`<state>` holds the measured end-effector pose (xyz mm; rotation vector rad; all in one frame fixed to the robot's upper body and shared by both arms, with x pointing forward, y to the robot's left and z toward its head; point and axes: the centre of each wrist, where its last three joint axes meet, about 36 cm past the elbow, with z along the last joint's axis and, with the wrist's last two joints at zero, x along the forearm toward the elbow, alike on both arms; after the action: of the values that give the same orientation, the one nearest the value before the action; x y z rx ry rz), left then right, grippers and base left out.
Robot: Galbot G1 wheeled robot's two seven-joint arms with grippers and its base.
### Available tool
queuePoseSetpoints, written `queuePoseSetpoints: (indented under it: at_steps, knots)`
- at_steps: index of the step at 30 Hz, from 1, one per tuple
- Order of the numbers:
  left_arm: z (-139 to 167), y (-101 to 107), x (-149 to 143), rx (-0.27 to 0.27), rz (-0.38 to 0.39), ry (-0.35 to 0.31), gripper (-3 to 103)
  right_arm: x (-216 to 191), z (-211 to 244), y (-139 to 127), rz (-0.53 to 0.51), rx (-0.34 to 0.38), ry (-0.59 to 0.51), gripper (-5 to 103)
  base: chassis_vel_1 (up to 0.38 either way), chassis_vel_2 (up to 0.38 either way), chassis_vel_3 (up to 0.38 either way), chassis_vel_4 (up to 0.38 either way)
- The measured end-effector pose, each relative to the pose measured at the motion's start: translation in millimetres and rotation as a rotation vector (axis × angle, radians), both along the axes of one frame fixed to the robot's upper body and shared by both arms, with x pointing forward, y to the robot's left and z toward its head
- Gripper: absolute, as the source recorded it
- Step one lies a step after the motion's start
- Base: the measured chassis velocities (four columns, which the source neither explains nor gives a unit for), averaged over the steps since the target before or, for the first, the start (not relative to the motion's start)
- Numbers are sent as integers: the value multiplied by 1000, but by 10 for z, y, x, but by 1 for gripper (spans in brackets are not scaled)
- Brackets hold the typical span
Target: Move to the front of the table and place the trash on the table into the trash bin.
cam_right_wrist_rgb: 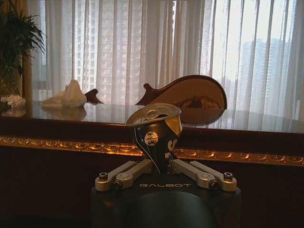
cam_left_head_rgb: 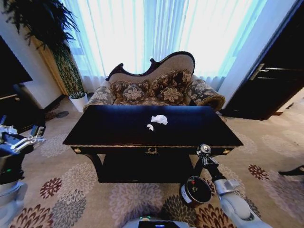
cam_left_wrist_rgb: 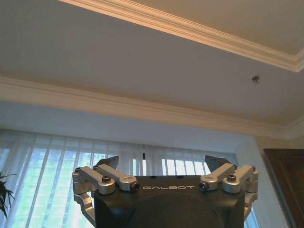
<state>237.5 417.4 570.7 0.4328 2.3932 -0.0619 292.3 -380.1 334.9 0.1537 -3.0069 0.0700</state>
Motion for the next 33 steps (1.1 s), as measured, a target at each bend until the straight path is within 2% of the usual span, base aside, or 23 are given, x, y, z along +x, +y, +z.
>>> queuePoseSetpoints:
  at_steps: [1,14,20,27,33]
  knots:
    - [-2,-2,3,1,-1,0,100,-44,-110,-33,-6,-6,53,0,0,0,0,0]
    - [-5,9,-13,7,6,7,100,-16,-389,-298,24,-77,101,0,-6,5,22,10]
    - [22,-10,-21,13,1,3,100,-35,-692,-516,24,-124,178,0,0,0,0,0]
    - [41,-15,-37,17,2,0,100,-26,-921,-584,9,-140,269,0,0,0,0,0]
    - [47,-2,-13,12,-6,-4,100,-82,-1164,-578,24,-197,340,0,0,0,0,0]
